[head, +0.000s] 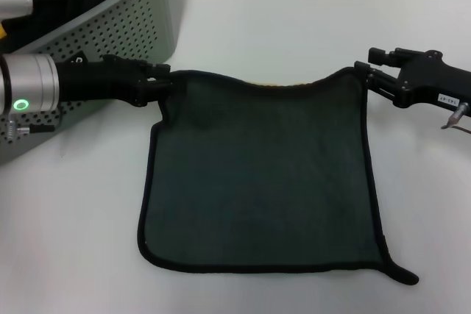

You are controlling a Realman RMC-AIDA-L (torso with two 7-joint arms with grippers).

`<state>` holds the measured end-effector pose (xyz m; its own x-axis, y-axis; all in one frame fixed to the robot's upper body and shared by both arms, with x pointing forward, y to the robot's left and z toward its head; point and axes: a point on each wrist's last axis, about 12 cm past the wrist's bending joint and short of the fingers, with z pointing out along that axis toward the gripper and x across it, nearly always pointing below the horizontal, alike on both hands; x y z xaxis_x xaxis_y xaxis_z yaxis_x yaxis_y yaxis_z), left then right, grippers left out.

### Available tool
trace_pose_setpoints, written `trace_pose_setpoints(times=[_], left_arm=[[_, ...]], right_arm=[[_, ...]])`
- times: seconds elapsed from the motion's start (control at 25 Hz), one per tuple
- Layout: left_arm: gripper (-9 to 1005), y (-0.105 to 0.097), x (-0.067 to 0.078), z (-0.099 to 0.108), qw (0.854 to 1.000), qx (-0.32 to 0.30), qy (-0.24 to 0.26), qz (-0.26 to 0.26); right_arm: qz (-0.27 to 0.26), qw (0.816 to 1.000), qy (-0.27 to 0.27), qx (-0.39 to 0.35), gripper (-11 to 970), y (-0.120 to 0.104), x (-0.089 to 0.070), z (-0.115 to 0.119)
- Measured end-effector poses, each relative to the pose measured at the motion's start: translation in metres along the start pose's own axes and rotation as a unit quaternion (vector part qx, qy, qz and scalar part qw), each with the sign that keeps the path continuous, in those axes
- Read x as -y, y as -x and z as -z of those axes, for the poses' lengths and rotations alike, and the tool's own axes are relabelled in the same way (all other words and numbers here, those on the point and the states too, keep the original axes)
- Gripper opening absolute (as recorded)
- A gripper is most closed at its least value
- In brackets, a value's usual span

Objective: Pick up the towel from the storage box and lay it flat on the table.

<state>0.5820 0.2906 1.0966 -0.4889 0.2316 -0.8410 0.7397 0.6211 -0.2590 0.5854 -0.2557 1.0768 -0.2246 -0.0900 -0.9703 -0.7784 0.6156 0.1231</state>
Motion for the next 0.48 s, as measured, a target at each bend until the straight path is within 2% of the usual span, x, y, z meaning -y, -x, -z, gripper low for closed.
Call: trace_pose_setpoints(times=[0.08, 0.16, 0.48], left_arm=[[369, 0.000, -0.001, 0.002, 1.000, 0.002, 0.002, -0.002], [448, 0.001, -0.001, 0.004, 1.000, 0.004, 0.001, -0.004], [574, 0.016, 0.002, 0.010, 0.999, 0.018, -0.018, -0.030]], right_arm=[[0.000, 1.000, -0.001, 0.000, 362, 0.000, 0.000, 0.000], [0.000, 1.000, -0.002, 0.000, 405, 0.000, 0.001, 0.001], [0.000, 1.000, -0.003, 0.000, 577, -0.003, 0.000, 0.003]])
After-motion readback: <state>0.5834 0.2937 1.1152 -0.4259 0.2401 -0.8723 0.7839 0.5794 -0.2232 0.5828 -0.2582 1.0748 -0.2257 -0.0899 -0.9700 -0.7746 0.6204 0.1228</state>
